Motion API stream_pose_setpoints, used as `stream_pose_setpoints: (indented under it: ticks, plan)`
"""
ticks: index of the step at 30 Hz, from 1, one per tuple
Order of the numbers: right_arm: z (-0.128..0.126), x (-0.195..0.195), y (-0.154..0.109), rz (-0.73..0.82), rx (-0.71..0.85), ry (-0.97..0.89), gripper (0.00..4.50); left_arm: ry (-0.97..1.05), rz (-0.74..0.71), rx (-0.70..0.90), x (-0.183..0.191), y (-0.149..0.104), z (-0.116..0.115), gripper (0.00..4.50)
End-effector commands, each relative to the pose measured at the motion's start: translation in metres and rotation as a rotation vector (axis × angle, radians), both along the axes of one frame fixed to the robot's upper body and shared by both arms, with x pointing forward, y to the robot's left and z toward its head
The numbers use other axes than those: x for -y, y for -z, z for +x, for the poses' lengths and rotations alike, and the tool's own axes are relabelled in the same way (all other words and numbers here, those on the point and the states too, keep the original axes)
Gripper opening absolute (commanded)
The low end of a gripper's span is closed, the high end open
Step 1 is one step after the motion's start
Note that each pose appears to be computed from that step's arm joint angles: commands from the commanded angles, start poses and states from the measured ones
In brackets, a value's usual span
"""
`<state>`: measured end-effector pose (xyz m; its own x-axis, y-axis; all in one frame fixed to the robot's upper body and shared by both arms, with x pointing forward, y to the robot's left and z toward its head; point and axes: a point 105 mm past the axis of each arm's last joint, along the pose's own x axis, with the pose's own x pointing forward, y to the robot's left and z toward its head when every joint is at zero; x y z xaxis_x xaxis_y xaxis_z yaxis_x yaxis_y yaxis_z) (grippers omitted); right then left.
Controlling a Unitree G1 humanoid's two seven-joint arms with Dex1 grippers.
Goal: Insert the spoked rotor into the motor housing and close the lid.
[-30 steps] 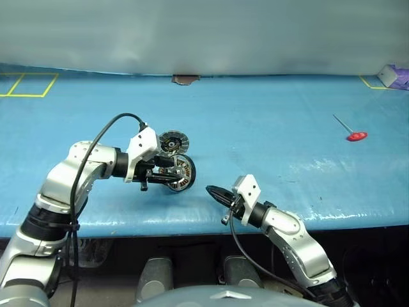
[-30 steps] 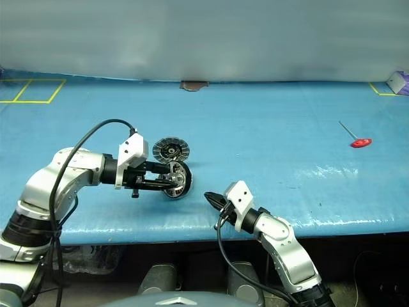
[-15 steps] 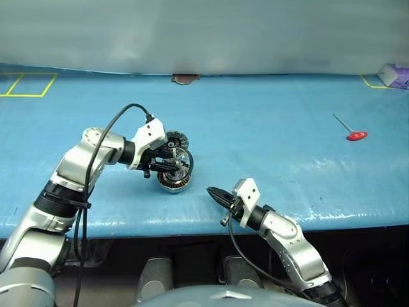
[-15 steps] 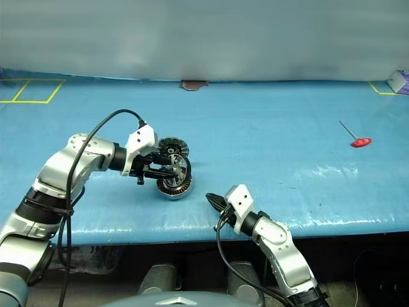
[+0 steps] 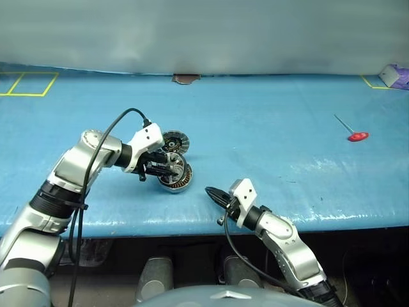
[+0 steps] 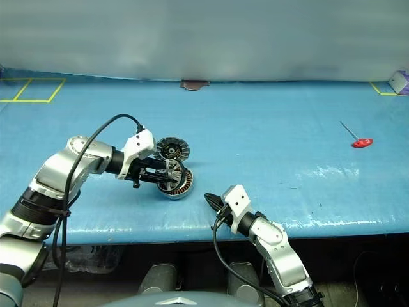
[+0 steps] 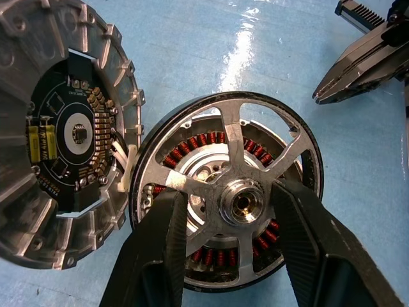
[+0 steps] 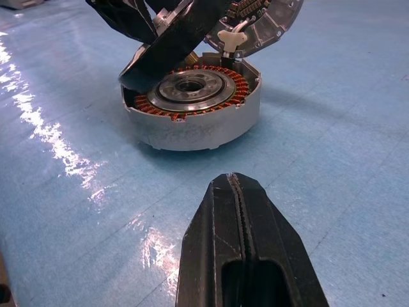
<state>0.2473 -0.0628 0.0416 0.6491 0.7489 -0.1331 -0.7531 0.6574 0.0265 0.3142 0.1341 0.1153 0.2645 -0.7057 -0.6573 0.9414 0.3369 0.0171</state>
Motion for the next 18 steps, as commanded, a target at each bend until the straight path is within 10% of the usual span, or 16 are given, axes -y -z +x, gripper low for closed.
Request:
stream_pose_setpoints:
  ticks: [1, 18]
  plan:
    - [0.001, -0.001, -0.009, 0.018, 0.036, 0.0, 0.0, 0.022, 0.009, 0.02, 0.003, -0.006, -0.001, 1.75]
    - [-0.001, -0.004, -0.004, 0.013, 0.023, -0.005, 0.0, 0.011, 0.05, 0.021, -0.008, -0.012, 0.004, 1.75]
